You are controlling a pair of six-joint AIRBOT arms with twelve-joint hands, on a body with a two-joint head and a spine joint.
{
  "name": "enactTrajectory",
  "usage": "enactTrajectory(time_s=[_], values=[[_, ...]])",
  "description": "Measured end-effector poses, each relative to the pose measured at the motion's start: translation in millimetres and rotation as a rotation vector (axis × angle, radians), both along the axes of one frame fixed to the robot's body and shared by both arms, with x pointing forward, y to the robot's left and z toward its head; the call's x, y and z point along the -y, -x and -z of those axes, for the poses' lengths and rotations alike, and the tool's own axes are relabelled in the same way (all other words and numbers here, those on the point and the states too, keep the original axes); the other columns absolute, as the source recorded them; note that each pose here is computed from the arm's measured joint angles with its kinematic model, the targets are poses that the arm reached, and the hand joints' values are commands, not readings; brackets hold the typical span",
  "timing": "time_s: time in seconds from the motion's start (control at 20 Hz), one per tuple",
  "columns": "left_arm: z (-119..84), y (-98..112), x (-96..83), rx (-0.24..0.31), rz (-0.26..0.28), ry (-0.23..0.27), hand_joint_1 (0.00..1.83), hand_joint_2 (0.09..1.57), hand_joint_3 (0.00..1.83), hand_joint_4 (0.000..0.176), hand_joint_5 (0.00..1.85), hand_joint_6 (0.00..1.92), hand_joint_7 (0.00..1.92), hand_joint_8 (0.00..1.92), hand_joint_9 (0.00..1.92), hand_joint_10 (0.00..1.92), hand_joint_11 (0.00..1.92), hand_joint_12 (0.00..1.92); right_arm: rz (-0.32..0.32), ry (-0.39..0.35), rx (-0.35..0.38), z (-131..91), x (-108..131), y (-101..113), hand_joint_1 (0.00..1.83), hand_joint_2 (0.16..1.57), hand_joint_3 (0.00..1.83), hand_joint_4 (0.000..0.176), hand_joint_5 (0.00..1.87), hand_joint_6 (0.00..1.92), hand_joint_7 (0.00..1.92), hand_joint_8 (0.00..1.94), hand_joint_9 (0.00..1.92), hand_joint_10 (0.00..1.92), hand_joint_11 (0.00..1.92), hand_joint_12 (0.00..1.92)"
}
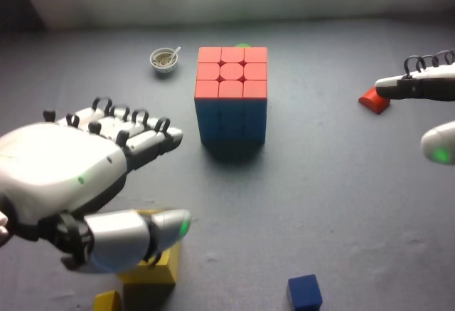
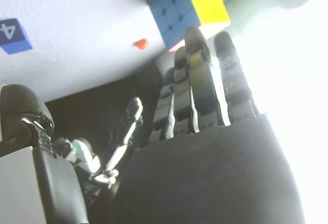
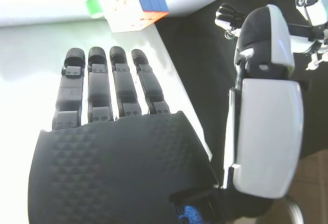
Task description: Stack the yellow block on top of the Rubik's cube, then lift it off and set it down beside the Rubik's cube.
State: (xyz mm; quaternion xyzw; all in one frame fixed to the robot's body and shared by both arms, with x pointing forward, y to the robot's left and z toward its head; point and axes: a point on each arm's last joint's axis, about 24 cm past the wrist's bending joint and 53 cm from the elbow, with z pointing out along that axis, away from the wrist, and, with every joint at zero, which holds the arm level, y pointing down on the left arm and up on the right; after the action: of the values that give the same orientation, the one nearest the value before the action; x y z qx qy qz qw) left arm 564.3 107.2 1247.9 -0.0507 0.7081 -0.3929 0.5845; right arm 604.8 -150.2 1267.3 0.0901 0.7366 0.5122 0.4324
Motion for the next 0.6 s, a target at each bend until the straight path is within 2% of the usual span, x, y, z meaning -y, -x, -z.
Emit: enactTrajectory(time_s=[0.15,0.45,0.6], values=[[0.4,-0.3,-0.2,-0.008,-0.002,0.011,0.0,1.27,0.01,0.0,0.12,0.01,0.11,0.0,0.1,0.01,0.01,0.16,0.0,0.002,0.001,0.2,0.0,0.0,0.0,1.3,0.02,0.0,0.06,0.01,0.08,0.01,0.03,0.01,0.0,0.0],[-1.3,0.1,0.7,0.006,0.001,0.003,0.0,1.25,0.0,0.0,0.11,0.0,0.08,0.0,0.08,0.0,0.02,0.13,0.0,0.001,0.001,0.1,0.0,0.0,0.0,1.29,0.01,0.0,0.08,0.01,0.08,0.01,0.03,0.0,0.0,0.0],[3.2,-1.4,1.0,-0.008,-0.01,-0.006,0.14,1.16,0.0,0.0,0.1,0.0,0.08,0.0,0.09,0.0,0.06,0.13,-0.001,0.0,0.0,0.0,-0.1,0.1,0.0,1.3,0.01,0.0,0.08,0.01,0.08,0.0,0.03,0.0,0.0,0.0]])
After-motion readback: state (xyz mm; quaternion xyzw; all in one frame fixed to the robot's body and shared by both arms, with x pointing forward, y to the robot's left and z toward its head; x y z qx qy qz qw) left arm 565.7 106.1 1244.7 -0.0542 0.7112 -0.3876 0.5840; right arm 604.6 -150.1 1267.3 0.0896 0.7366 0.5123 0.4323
